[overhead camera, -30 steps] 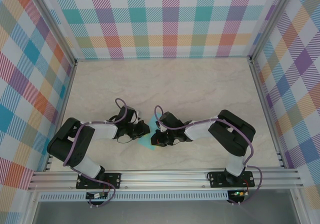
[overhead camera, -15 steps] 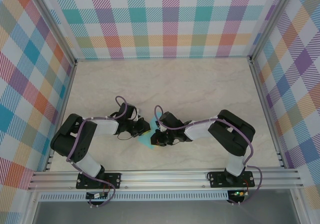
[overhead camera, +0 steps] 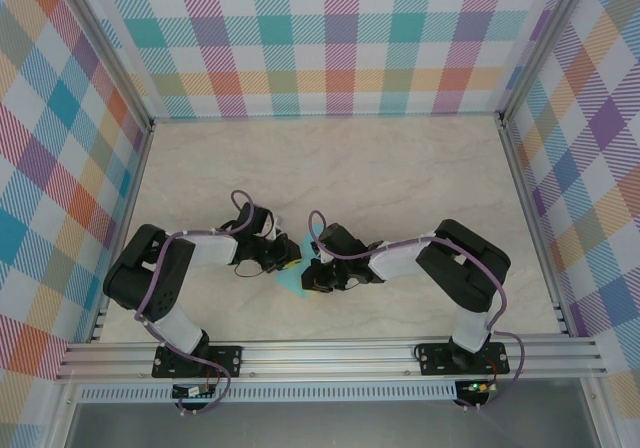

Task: Fold a paper plane with a square sheet of paper (pick it up from the middle)
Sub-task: Fold the triangle a second time at the center of the table.

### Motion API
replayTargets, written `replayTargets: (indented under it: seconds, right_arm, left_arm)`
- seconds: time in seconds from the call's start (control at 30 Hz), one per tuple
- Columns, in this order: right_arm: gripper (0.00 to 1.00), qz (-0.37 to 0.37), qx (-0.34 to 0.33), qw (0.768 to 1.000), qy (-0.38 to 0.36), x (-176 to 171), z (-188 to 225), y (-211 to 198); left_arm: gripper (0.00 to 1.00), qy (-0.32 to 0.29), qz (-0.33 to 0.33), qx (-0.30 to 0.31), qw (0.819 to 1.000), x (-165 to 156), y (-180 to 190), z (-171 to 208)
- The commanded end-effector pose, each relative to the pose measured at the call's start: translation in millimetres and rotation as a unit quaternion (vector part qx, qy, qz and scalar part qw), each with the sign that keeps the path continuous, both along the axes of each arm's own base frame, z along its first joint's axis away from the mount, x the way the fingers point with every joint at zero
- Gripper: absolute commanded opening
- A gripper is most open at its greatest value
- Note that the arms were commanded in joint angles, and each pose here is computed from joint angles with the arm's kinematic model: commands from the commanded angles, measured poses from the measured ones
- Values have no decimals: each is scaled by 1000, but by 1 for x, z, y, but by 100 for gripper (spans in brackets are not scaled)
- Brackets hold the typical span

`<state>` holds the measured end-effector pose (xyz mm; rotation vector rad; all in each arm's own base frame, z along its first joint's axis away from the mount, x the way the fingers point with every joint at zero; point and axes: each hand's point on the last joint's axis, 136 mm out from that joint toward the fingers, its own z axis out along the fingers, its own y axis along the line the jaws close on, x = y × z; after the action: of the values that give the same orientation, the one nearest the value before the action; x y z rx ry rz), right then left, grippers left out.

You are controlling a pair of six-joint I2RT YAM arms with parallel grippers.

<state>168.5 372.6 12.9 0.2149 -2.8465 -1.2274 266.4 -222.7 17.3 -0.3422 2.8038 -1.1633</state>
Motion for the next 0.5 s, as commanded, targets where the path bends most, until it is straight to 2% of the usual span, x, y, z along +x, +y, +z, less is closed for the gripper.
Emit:
replayTargets:
  seconds: [0.0,0.47]
  right_arm:
    - [9,3,-121,990,68,-33,-54,-48]
    - [9,6,-120,990,70,-34,-55,-48]
  left_arm:
    - [16,-55,64,77,993,44,36,-13]
    - [16,-63,79,72,992,58,34,-8]
